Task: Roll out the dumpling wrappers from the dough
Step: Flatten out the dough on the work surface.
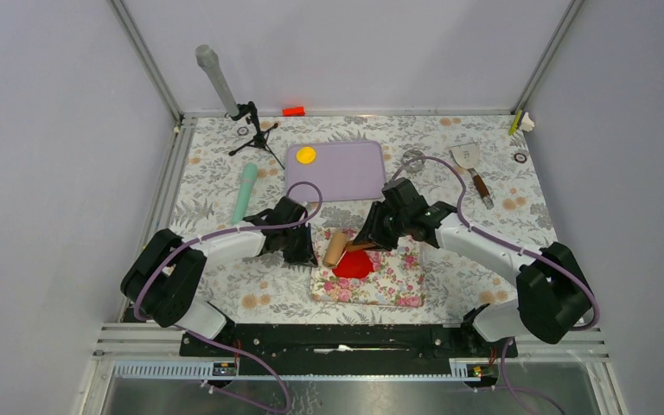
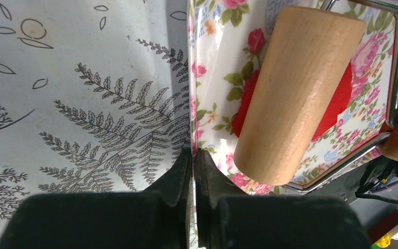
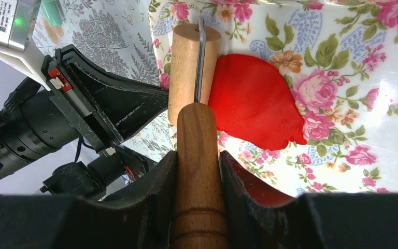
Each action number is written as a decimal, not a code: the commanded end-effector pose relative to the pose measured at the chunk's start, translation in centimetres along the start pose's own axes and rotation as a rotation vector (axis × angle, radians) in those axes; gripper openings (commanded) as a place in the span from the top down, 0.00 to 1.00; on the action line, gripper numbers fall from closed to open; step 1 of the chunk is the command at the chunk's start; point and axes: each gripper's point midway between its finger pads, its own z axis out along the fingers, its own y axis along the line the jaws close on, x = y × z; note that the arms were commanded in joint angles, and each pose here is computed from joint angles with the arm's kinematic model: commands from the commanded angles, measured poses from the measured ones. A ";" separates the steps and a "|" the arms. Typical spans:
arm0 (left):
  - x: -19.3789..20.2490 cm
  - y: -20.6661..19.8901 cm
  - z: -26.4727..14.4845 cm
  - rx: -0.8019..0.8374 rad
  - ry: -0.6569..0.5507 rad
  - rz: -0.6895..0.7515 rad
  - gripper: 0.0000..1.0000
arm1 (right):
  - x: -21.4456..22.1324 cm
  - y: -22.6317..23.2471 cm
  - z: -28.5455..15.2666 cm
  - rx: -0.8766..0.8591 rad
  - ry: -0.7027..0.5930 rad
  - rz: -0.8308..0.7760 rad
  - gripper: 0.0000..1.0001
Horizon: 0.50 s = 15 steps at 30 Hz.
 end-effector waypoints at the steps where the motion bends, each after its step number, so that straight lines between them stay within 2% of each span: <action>1: -1.5 -1.8 -0.4 0.054 -0.029 0.029 1.00 | 3.5 -8.7 -0.2 0.339 0.107 -0.018 1.00; 10: -1.8 -1.6 -0.5 0.044 -0.036 0.024 1.00 | 6.4 -12.1 -3.3 0.427 0.178 -0.022 1.00; 15: -1.7 -1.5 -0.5 0.044 -0.035 0.019 1.00 | 5.5 -10.4 -3.2 0.389 0.179 -0.037 1.00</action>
